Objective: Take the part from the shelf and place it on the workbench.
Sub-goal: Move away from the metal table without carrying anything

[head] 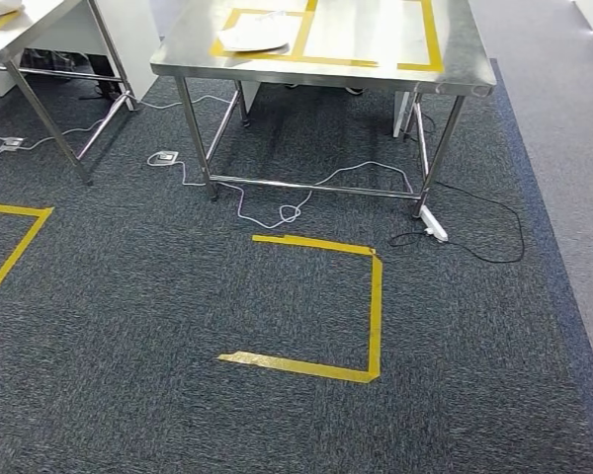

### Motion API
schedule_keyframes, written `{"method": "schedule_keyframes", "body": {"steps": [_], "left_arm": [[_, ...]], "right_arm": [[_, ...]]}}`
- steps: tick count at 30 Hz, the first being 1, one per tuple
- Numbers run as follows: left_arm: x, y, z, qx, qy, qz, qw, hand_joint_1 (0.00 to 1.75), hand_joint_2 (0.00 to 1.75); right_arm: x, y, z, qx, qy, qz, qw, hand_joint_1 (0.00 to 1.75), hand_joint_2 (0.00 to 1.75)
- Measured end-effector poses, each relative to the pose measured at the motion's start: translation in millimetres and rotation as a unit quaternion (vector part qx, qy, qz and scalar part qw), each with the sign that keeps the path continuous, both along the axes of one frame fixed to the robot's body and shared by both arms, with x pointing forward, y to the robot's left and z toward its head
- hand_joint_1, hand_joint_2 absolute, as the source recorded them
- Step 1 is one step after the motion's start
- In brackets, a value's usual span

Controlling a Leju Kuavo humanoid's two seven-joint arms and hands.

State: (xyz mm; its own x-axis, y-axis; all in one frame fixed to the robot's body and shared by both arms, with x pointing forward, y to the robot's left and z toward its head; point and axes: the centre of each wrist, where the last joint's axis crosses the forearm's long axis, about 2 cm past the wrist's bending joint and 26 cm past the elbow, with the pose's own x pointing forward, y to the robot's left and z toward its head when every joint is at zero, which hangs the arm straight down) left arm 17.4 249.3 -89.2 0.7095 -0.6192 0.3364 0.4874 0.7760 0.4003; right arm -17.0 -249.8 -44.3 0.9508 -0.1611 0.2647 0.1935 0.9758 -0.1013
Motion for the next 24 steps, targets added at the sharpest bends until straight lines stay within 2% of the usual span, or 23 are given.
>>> {"method": "schedule_keyframes", "body": {"steps": [24], "left_arm": [[-0.9,2.1,-3.0,0.008,0.004,-0.004,1.0,0.0,0.0]], "right_arm": [[2.5,-1.9,0.0,-0.015,0.001,-0.003,1.0,0.0,0.0]]}}
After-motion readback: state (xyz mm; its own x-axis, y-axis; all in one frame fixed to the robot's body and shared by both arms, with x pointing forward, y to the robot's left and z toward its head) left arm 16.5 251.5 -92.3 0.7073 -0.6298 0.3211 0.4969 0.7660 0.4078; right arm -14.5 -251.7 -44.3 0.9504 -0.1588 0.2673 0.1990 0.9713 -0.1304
